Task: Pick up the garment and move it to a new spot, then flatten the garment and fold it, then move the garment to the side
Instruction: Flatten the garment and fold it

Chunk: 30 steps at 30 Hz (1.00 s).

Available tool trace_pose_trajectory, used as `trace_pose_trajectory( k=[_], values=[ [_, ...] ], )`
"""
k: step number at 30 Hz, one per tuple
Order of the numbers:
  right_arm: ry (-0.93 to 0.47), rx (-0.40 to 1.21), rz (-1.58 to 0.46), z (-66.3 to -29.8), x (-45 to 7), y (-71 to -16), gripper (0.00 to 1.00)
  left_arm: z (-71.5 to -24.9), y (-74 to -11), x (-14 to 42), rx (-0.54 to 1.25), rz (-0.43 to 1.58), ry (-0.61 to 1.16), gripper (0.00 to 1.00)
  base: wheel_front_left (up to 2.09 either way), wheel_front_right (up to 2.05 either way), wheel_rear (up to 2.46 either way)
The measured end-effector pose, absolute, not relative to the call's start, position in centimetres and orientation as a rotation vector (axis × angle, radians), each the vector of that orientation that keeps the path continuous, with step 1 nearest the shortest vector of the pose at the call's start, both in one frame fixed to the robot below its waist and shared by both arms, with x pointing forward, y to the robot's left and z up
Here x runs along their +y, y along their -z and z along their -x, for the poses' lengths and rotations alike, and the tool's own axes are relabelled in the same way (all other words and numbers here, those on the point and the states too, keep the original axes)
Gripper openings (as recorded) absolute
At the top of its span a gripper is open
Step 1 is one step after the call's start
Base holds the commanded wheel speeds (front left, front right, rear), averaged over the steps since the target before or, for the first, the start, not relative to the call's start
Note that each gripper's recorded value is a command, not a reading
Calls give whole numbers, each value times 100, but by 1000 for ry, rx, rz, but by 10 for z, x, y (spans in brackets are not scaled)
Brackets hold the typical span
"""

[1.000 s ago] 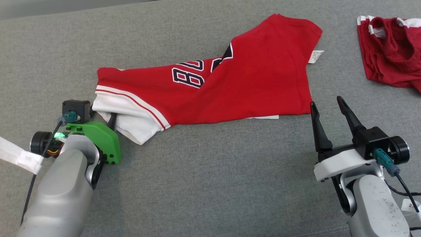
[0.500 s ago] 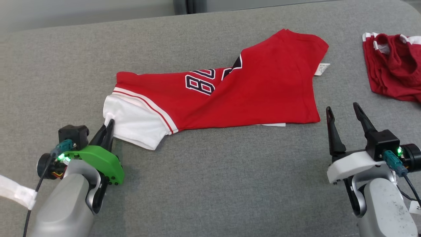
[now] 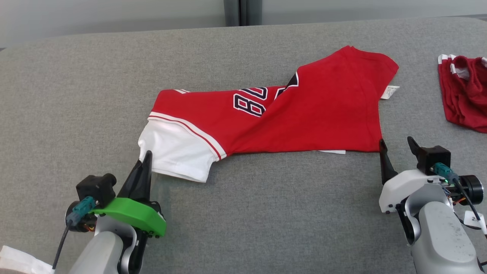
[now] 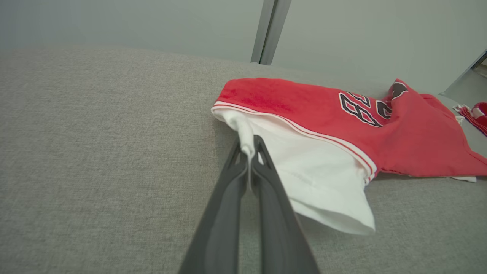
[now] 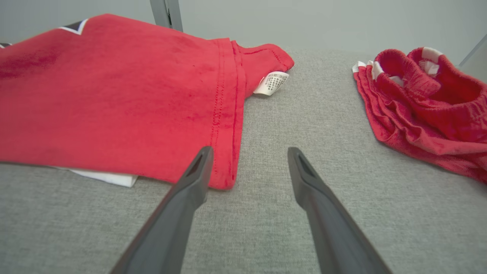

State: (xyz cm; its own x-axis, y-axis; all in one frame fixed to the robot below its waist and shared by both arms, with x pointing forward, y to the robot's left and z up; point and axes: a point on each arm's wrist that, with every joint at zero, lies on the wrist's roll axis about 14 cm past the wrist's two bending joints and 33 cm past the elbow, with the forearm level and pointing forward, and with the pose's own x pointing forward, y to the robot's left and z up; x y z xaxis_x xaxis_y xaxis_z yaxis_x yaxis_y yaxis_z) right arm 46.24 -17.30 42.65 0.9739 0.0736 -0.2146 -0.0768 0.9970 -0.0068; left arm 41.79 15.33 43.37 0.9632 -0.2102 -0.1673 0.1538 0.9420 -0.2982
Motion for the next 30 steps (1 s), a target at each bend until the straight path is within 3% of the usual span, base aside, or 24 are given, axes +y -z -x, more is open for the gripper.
trace_pose_trajectory(
  k=[9, 10, 11, 12, 13, 15, 22, 30],
  values=[
    [-115, 366, -19, -467, -154, -397, 100, -404, -444, 149, 164, 298, 185, 0, 0, 0, 0],
    [-120, 378, -26, -466, -152, -395, 95, -403, -445, 149, 159, 300, 184, 0, 0, 0, 0],
    [-125, 390, -28, -466, -150, -393, 48, -403, -446, 149, 156, 300, 183, 0, 0, 0, 0],
    [-131, 403, -33, -466, -147, -391, 41, -402, -447, 150, 153, 300, 181, 0, 0, 0, 0],
    [-135, 416, -45, -466, -145, -390, 21, -401, -448, 150, 151, 299, 179, 0, 0, 0, 0],
    [-140, 426, -73, -466, -141, -390, 0, -400, -451, 151, 139, 298, 178, 0, 0, 0, 0],
    [-147, 360, -122, -476, -134, -408, 0, -409, -472, 151, 70, 306, 188, 0, 0, 0, 0],
    [-171, 43, -138, -503, -137, -501, 0, -425, -539, 158, -132, 349, 219, 0, 0, 0, 0]
  ],
)
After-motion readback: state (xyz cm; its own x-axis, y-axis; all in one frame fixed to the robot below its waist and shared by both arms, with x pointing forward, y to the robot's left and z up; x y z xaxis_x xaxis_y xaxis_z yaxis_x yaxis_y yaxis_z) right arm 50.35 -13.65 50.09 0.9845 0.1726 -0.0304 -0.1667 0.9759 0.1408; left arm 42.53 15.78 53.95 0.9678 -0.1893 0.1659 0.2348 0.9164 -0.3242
